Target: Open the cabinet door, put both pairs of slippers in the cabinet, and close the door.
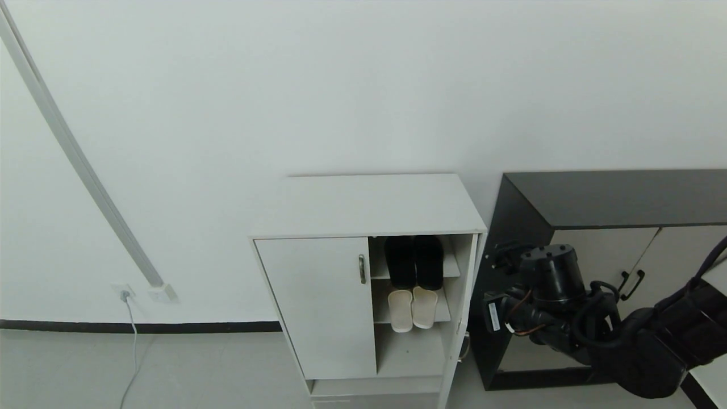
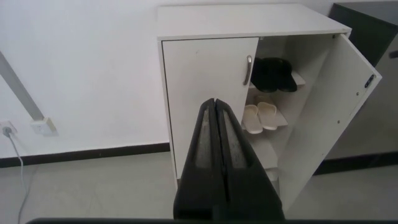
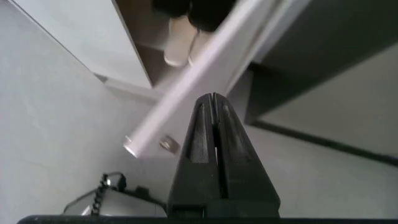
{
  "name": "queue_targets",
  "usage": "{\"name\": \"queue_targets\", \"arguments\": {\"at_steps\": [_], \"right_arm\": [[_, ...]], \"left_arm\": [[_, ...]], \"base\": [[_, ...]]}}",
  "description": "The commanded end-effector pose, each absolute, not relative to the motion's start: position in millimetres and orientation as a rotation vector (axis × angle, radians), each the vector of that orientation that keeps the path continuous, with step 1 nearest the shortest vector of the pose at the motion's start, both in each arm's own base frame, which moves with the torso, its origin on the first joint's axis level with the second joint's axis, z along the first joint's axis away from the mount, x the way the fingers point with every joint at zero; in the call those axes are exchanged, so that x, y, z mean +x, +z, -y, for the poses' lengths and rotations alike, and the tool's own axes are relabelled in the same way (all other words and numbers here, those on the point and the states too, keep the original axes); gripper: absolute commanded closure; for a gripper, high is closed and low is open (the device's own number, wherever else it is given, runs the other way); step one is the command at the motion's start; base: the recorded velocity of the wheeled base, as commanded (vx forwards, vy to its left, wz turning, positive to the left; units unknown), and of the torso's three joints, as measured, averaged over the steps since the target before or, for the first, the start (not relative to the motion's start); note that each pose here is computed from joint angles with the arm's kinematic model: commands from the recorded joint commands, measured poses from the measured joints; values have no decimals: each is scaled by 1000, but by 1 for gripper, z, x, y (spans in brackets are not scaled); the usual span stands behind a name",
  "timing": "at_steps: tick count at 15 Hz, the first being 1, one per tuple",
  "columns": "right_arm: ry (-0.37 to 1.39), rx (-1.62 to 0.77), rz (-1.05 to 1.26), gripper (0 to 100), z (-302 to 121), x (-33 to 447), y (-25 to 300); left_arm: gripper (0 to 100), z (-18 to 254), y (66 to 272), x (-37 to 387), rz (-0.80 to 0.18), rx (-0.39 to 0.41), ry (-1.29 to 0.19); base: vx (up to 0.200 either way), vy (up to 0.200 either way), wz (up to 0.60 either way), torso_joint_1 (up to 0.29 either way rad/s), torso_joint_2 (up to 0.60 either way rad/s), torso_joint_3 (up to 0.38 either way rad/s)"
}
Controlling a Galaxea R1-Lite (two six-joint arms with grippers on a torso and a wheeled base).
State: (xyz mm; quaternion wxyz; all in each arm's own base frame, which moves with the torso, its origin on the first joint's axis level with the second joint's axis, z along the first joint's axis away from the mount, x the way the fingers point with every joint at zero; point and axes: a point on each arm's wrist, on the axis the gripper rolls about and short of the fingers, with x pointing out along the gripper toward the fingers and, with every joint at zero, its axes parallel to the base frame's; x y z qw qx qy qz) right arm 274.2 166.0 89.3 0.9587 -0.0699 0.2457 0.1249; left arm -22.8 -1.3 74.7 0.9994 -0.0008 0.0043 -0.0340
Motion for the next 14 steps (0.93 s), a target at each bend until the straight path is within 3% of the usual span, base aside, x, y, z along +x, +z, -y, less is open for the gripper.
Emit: {"name": "queue_targets", "arguments": {"at_steps": [1,6,14], "right_arm": [[250,-155,-538,100,-166,275,75],[251,-150,-521,100,-179,296,37],[245,-52,-418,100,-212,351,30]], "left_arm": [[100,1,75,-23,-9,-2,-67],[100,1,75,-23,-9,-2,-67],[100,1,75,-23,-9,-2,-67]], "base": [[0,0,0,0,0,0],[0,0,0,0,0,0],[0,0,0,0,0,0]]}}
